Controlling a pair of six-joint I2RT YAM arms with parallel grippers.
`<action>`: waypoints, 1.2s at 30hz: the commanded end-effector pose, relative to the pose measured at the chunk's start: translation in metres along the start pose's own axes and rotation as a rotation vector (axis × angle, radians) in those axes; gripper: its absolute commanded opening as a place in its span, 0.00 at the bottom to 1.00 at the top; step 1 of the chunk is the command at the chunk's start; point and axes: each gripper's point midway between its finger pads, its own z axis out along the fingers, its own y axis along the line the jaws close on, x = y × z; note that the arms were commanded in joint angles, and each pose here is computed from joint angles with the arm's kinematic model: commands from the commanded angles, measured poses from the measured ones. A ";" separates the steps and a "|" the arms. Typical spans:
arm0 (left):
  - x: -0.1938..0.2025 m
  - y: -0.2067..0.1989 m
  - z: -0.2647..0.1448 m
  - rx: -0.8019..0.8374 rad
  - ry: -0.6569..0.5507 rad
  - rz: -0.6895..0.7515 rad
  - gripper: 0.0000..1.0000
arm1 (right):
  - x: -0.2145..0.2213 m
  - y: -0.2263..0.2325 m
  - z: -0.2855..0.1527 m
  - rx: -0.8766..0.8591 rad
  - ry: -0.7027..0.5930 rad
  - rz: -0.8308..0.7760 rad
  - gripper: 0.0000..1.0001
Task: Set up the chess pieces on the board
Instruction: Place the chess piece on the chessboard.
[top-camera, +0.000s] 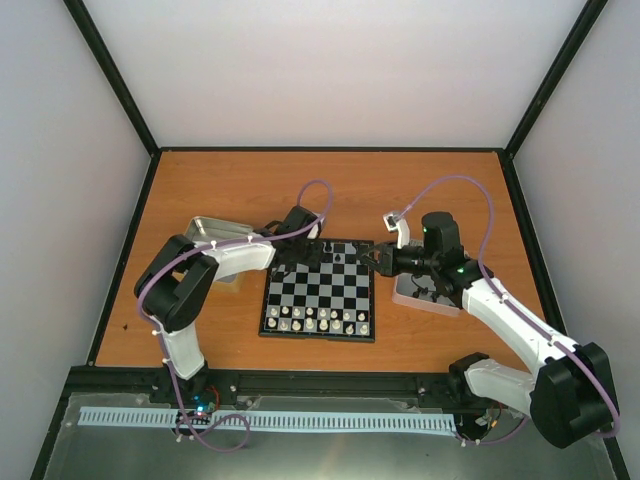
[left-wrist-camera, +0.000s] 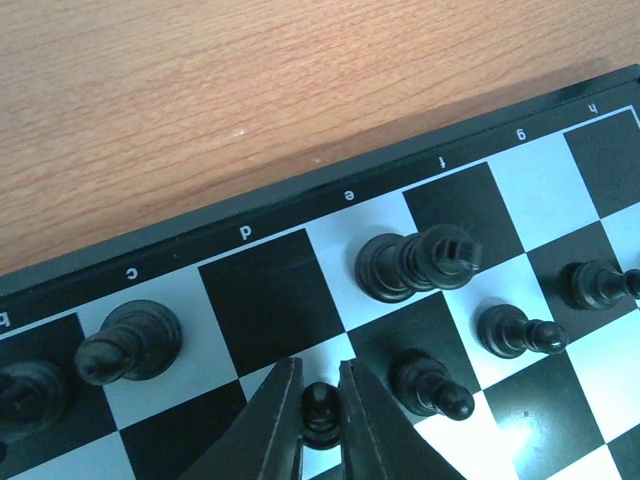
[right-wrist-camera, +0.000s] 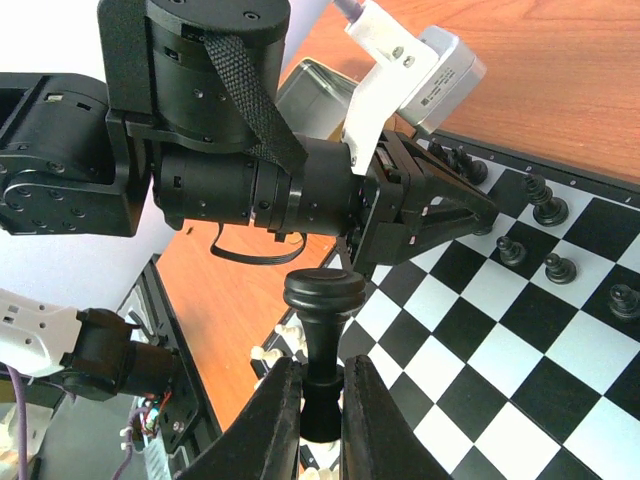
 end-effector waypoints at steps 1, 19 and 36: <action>-0.008 0.001 -0.003 -0.023 -0.002 0.001 0.14 | -0.013 0.011 -0.006 -0.003 -0.035 -0.041 0.04; -0.049 -0.012 -0.069 0.018 -0.152 -0.036 0.27 | -0.013 0.010 -0.003 -0.013 -0.030 0.001 0.04; -0.078 -0.073 -0.212 0.665 -0.294 -0.214 0.82 | -0.010 0.048 0.034 -0.178 0.055 -0.045 0.04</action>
